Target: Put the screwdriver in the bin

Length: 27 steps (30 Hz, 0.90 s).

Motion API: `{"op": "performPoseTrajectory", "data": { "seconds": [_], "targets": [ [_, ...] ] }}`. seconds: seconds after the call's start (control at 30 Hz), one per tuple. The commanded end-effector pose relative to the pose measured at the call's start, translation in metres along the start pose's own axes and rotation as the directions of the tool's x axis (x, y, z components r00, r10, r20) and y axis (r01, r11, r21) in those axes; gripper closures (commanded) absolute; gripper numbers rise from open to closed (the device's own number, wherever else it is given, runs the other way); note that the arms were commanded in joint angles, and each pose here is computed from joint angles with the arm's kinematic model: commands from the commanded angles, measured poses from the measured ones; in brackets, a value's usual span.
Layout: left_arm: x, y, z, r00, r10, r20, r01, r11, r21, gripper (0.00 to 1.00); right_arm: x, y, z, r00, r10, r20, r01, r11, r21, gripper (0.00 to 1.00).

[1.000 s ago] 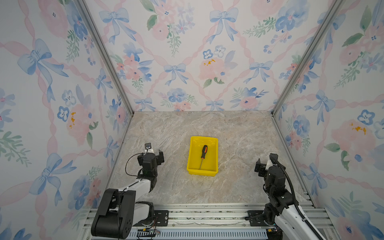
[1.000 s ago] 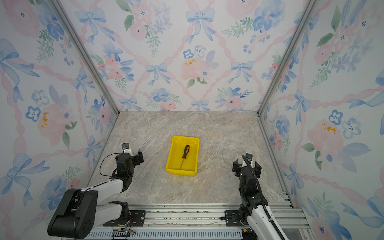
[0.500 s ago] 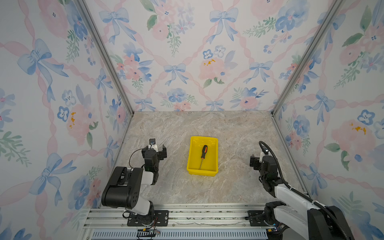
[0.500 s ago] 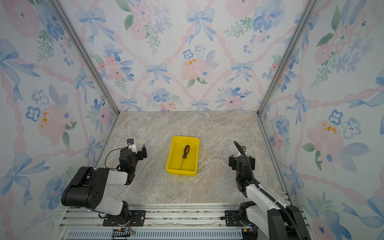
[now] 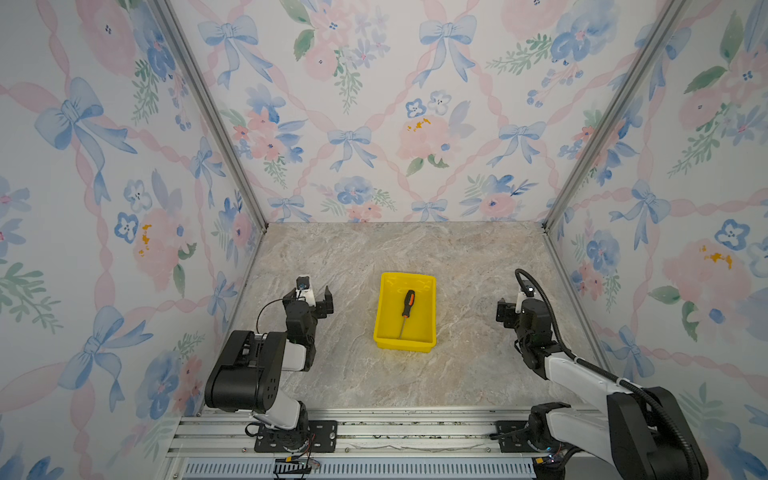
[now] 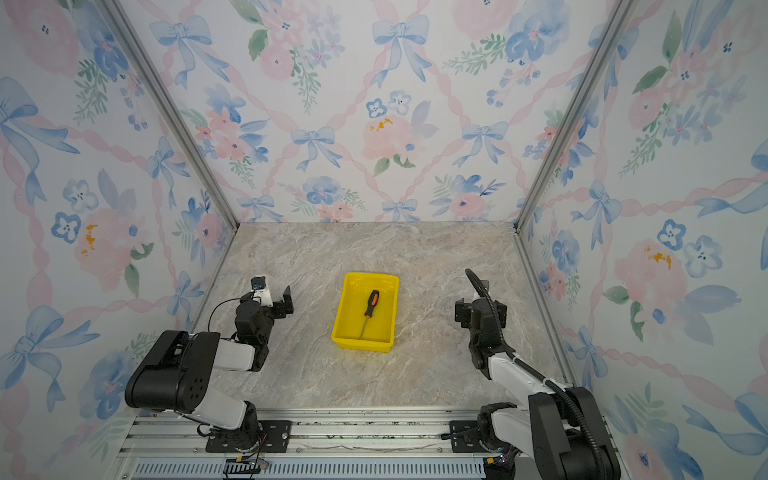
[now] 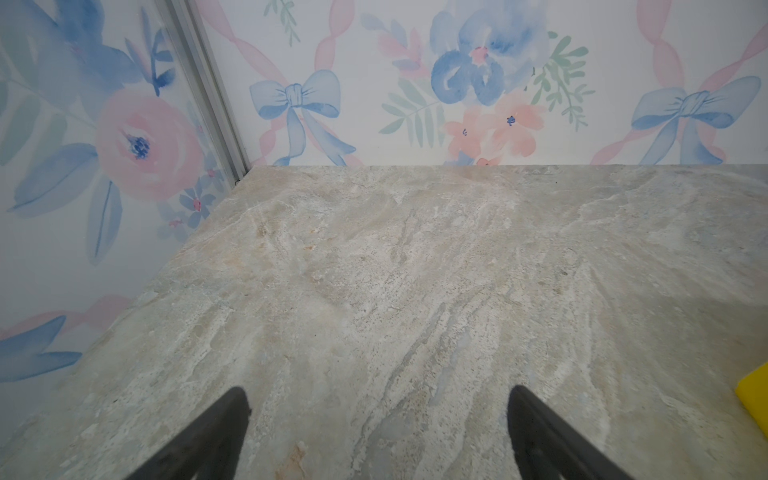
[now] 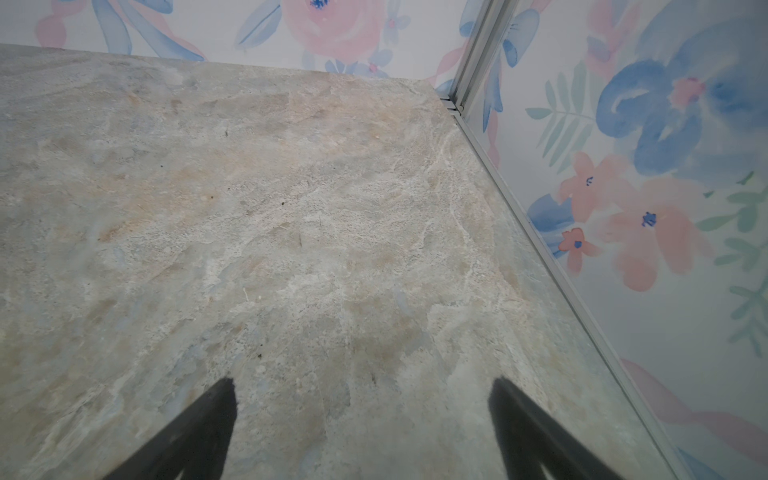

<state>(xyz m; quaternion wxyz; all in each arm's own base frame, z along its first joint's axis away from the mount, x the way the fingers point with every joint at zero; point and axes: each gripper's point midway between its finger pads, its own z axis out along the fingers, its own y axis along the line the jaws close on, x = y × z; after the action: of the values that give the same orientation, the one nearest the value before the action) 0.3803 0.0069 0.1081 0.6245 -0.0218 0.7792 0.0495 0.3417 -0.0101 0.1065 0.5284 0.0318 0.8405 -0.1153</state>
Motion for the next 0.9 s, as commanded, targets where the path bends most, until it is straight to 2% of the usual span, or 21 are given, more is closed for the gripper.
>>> {"op": "performPoseTrajectory", "data": {
  "seconds": [0.0, 0.13, 0.3, 0.43, 0.53, 0.87],
  "targets": [
    [0.002, -0.001, -0.001, 1.0, 0.013, 0.003, -0.013, 1.0, 0.011, 0.02, -0.027, 0.013, 0.007, 0.994, 0.005, 0.107, 0.001, 0.999, -0.053, 0.03],
    [0.003, -0.001, -0.001, 1.0, 0.015, 0.001, -0.015, 1.0, 0.011, 0.02, -0.036, 0.024, 0.021, 0.988, -0.017, 0.156, 0.03, 0.996, -0.08, 0.03],
    [0.002, -0.001, -0.001, 1.0, 0.014, 0.002, -0.014, 1.0, 0.012, 0.02, -0.026, 0.023, 0.035, 0.984, 0.021, 0.178, -0.008, 0.997, -0.077, 0.03],
    [0.002, -0.001, -0.001, 1.0, 0.016, 0.002, -0.016, 1.0, 0.011, 0.02, -0.019, 0.026, 0.043, 0.984, 0.029, 0.173, -0.012, 0.995, -0.098, 0.03],
    [0.003, -0.001, -0.001, 1.0, 0.016, 0.001, -0.016, 1.0, 0.012, 0.03, -0.016, 0.016, 0.052, 0.993, 0.075, 0.092, -0.065, 0.992, -0.109, 0.03],
    [0.003, -0.004, -0.001, 1.0, 0.021, 0.004, -0.021, 0.999, 0.032, 0.02, -0.017, 0.015, 0.053, 0.991, 0.08, 0.106, -0.068, 0.992, -0.105, 0.03]
  ]
}}
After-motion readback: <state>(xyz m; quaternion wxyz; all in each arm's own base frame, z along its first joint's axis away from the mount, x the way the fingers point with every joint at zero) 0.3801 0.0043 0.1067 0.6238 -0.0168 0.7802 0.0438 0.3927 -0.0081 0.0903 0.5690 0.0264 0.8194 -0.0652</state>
